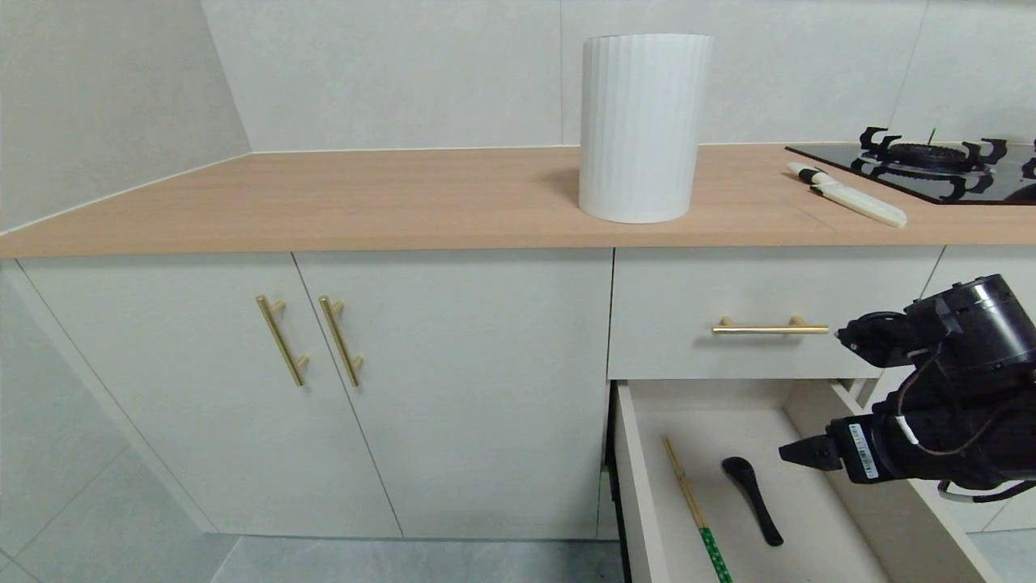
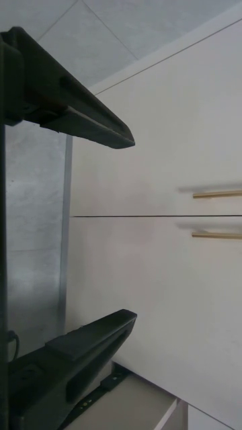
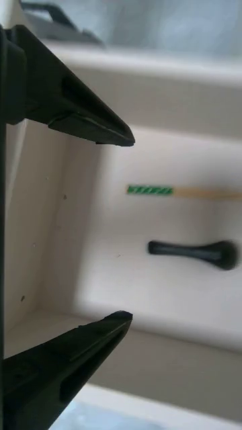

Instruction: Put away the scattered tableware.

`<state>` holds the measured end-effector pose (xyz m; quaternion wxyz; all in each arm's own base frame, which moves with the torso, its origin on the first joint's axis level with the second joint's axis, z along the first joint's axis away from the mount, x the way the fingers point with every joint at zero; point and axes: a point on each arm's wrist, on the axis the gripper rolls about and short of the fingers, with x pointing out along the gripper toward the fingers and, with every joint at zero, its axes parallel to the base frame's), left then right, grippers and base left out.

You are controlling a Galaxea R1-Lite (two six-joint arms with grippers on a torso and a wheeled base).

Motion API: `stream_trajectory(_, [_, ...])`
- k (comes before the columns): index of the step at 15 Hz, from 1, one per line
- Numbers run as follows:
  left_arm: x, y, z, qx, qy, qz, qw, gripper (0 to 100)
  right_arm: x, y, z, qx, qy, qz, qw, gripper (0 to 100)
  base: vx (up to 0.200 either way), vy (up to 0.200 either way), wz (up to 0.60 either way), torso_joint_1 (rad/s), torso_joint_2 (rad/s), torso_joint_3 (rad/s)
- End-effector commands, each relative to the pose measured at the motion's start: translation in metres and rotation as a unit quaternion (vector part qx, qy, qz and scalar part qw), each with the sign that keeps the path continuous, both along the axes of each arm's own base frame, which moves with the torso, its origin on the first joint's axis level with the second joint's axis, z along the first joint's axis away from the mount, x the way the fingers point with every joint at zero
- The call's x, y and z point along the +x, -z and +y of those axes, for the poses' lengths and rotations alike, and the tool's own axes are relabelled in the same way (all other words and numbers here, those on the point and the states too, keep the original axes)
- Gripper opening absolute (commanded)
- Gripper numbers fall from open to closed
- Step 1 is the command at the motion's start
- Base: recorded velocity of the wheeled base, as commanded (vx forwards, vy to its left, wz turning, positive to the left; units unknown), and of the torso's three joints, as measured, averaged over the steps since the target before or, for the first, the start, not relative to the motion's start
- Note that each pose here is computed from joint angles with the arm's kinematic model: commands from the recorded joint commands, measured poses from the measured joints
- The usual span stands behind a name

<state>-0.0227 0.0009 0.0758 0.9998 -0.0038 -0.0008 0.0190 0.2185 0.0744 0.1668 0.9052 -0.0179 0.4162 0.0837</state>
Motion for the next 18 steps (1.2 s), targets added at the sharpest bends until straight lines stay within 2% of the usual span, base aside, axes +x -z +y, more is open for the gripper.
stream_trajectory(1, [0.000,0.000,0.000,0.000,0.000,0.000,1.0000,100,-0.009,-0.012,-0.001,0.007,-0.005,-0.022,1.000,100,0.000,0.000,0.00,0.000,0.00,0.000])
stream_trajectory(2, [0.000,0.000,0.000,0.000,0.000,0.000,1.0000,100,-0.010,-0.011,0.000,0.007,-0.009,-0.018,1.000,100,0.000,0.000,0.00,0.000,0.00,0.000])
stream_trajectory(11, [0.000,0.000,0.000,-0.001,0.000,0.000,1.0000,100,-0.017,-0.004,0.010,-0.006,-0.035,0.010,0.999,100,-0.200,0.000,0.00,0.001,0.00,0.004])
stream_trajectory(16, [0.000,0.000,0.000,0.000,0.000,0.000,1.0000,100,-0.021,0.010,0.020,-0.023,-0.060,0.050,0.997,100,0.000,0.000,0.00,0.000,0.00,0.000])
stream_trajectory(18, [0.000,0.000,0.000,0.000,0.000,0.000,1.0000,100,-0.024,0.021,0.025,-0.047,-0.087,0.080,0.992,100,0.000,0.000,0.00,0.000,0.00,0.000])
